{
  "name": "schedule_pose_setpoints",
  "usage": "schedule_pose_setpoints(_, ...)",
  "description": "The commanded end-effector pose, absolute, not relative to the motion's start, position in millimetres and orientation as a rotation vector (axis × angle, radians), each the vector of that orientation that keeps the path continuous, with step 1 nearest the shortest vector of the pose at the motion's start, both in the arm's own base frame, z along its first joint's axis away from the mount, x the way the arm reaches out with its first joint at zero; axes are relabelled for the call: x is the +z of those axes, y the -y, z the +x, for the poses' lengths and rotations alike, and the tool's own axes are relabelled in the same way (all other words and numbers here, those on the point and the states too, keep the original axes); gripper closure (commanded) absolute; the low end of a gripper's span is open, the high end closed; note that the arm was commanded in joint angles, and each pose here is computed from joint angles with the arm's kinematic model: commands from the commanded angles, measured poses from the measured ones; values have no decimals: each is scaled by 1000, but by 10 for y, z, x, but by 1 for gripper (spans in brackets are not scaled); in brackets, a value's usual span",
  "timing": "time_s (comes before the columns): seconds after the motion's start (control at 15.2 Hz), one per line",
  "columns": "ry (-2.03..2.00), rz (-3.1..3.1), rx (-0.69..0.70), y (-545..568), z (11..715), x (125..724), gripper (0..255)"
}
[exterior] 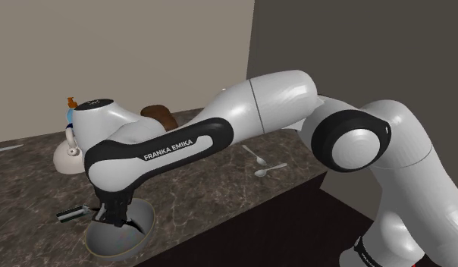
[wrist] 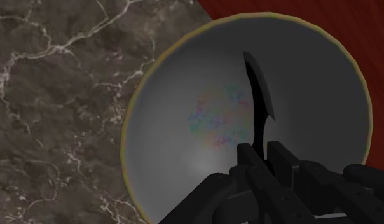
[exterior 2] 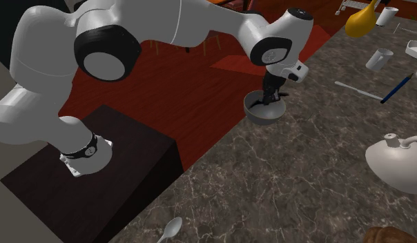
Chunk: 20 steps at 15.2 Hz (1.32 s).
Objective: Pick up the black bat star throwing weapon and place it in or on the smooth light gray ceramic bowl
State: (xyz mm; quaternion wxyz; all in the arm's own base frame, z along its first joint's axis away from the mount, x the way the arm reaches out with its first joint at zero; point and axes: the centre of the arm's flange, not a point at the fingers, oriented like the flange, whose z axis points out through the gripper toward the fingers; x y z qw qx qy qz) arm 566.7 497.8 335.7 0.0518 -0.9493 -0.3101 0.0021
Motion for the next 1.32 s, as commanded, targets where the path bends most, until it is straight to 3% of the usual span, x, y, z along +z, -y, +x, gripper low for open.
schedule_pose_setpoints(0.0,943,-2888,6,-4979,5667,3356,255)
schedule_pose_setpoints(0.07,943,-2888,6,-4978,5667,3357,255)
schedule_pose_setpoints(0.13,943,-2888,6,-4978,5667,3357,0)
schedule_pose_setpoints(0.46,943,-2888,6,-4978,5667,3357,0)
schedule_pose_setpoints(0.73,943,-2888,6,-4930,5685,3854,0)
schedule_pose_setpoints(1.25,943,-2888,6,-4930,5685,3854,0)
